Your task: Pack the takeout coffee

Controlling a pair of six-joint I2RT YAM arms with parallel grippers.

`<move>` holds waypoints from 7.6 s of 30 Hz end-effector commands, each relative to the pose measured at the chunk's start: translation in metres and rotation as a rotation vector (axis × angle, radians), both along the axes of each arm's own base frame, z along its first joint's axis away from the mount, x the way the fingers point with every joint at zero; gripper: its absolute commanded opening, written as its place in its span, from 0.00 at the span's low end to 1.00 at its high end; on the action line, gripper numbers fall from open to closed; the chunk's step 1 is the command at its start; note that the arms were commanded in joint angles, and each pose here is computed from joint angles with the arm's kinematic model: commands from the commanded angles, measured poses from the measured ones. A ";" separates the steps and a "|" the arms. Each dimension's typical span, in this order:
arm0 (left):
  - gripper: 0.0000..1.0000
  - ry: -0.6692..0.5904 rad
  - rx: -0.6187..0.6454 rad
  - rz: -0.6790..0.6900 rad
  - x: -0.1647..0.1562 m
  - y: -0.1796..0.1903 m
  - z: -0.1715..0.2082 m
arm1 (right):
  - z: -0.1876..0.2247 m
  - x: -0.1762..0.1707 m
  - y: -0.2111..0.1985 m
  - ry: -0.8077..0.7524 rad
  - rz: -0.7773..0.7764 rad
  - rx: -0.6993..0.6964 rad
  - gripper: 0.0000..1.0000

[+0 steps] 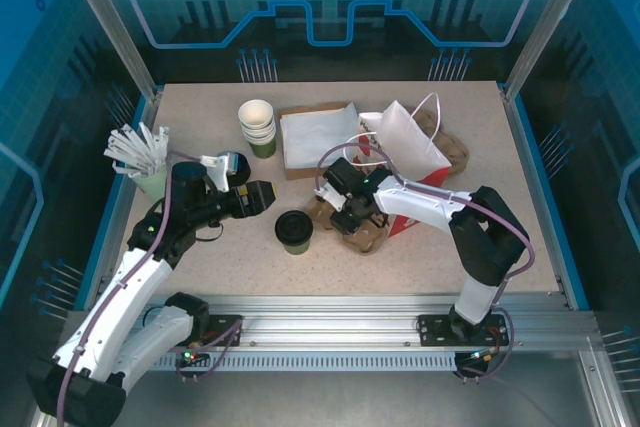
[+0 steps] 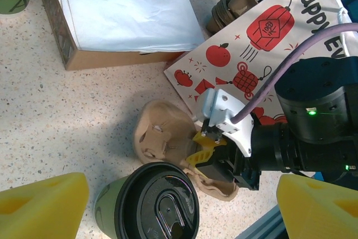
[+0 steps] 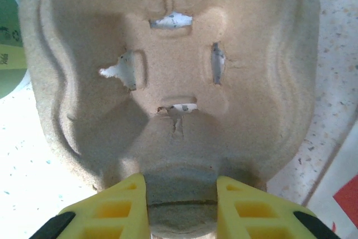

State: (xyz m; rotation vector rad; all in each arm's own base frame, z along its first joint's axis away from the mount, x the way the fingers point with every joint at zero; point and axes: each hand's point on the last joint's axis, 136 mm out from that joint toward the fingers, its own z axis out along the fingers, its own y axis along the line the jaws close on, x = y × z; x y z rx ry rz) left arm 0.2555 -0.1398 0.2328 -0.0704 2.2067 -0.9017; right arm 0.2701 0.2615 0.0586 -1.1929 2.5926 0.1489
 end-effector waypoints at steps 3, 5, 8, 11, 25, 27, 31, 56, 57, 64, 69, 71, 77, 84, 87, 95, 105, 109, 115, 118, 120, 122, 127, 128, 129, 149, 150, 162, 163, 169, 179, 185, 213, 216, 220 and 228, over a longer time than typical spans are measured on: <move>0.88 -0.038 -0.037 -0.012 -0.001 -0.002 0.010 | 0.037 -0.003 -0.005 -0.088 -0.079 0.035 0.23; 0.88 -0.040 -0.046 -0.010 0.000 -0.003 0.012 | 0.053 -0.003 -0.004 -0.134 -0.101 0.050 0.22; 0.88 -0.048 -0.056 -0.005 0.001 -0.003 0.016 | 0.078 -0.005 0.007 -0.202 -0.104 0.102 0.21; 0.88 -0.062 -0.061 0.014 0.003 -0.001 0.021 | 0.104 -0.004 0.021 -0.279 -0.108 0.150 0.21; 0.86 -0.216 -0.040 0.176 0.001 0.029 0.074 | 0.227 -0.015 0.088 -0.451 0.017 0.426 0.22; 0.86 -0.244 -0.016 0.214 -0.003 0.038 0.082 | 0.247 -0.023 0.094 -0.452 0.050 0.475 0.22; 0.86 -0.306 0.009 0.283 -0.012 0.055 0.100 | 0.292 -0.033 0.093 -0.479 0.095 0.561 0.22; 0.79 -0.336 0.135 -0.261 0.080 -0.102 0.123 | 0.365 0.035 -0.096 -0.718 -0.300 0.462 0.23; 0.78 -0.335 0.164 -0.285 0.088 -0.109 0.119 | 0.363 0.036 -0.101 -0.717 -0.311 0.457 0.23; 0.76 -0.299 0.237 -0.448 0.144 -0.159 0.094 | 0.348 0.035 -0.123 -0.701 -0.369 0.439 0.23; 0.77 -0.263 0.250 -0.549 0.167 -0.194 0.079 | 0.345 0.030 -0.136 -0.704 -0.396 0.427 0.23; 0.77 -0.247 0.260 -0.589 0.173 -0.207 0.072 | 0.344 0.028 -0.139 -0.703 -0.401 0.429 0.23; 0.71 -0.208 0.299 -0.653 0.183 -0.231 0.054 | 0.341 0.026 -0.143 -0.699 -0.406 0.424 0.23; 0.49 -0.219 0.323 -0.639 0.195 -0.236 0.048 | 0.339 0.027 -0.141 -0.687 -0.399 0.432 0.23; 0.39 -0.222 0.319 -0.633 0.199 -0.237 0.049 | 0.336 0.028 -0.138 -0.675 -0.394 0.442 0.23; 0.19 -0.213 0.308 -0.637 0.197 -0.238 0.048 | 0.336 0.029 -0.130 -0.659 -0.375 0.478 0.23; 0.00 -0.160 0.291 -0.610 0.187 -0.231 0.057 | 0.338 0.032 -0.124 -0.649 -0.362 0.492 0.23; 0.00 -0.103 0.244 -0.591 0.177 -0.228 0.063 | 0.339 0.037 -0.115 -0.641 -0.338 0.520 0.23; 0.00 -0.074 0.218 -0.579 0.170 -0.223 0.064 | 0.333 0.050 -0.109 -0.628 -0.315 0.527 0.22; 0.00 -0.059 0.207 -0.570 0.171 -0.219 0.064 | 0.328 0.056 -0.110 -0.625 -0.311 0.536 0.21; 0.00 -0.051 0.194 -0.570 0.171 -0.217 0.064 | 0.323 0.059 -0.110 -0.621 -0.305 0.551 0.21; 0.00 -0.044 0.183 -0.567 0.172 -0.215 0.065 | 0.317 0.062 -0.111 -0.609 -0.307 0.547 0.21; 0.00 -0.042 0.177 -0.564 0.173 -0.213 0.063 | 0.300 0.063 -0.110 -0.572 -0.293 0.555 0.21; 0.00 -0.043 0.176 -0.564 0.173 -0.212 0.064 | 0.298 0.061 -0.110 -0.570 -0.290 0.555 0.21; 0.00 -0.042 0.178 -0.563 0.174 -0.212 0.062 | 0.296 0.060 -0.110 -0.568 -0.286 0.555 0.21; 0.00 -0.053 0.176 -0.556 0.180 -0.207 0.063 | 0.261 0.041 -0.118 -0.464 -0.290 0.482 0.21; 0.00 -0.055 0.177 -0.555 0.181 -0.206 0.063 | 0.259 0.040 -0.120 -0.458 -0.296 0.474 0.21; 0.00 -0.057 0.181 -0.555 0.183 -0.204 0.059 | 0.242 0.033 -0.118 -0.362 -0.301 0.446 0.21; 0.00 -0.058 0.181 -0.555 0.183 -0.205 0.059 | 0.241 0.033 -0.119 -0.356 -0.303 0.440 0.21; 0.00 -0.062 0.178 -0.555 0.185 -0.204 0.059 | 0.232 0.033 -0.118 -0.314 -0.308 0.423 0.21; 0.00 -0.075 0.179 -0.561 0.186 -0.205 0.059 | 0.223 0.034 -0.119 -0.291 -0.315 0.365 0.21; 0.00 -0.081 0.183 -0.554 0.188 -0.203 0.060 | 0.220 0.033 -0.120 -0.279 -0.313 0.345 0.20; 0.00 -0.103 0.183 -0.560 0.192 -0.204 0.057 | 0.201 0.032 -0.123 -0.233 -0.309 0.212 0.20; 0.00 -0.106 0.182 -0.561 0.192 -0.204 0.057 | 0.202 0.034 -0.123 -0.233 -0.313 0.210 0.20; 0.00 -0.110 0.181 -0.563 0.192 -0.204 0.057 | 0.202 0.036 -0.126 -0.239 -0.324 0.190 0.20; 0.00 -0.116 0.184 -0.568 0.190 -0.204 0.057 | 0.207 0.038 -0.129 -0.252 -0.349 0.205 0.20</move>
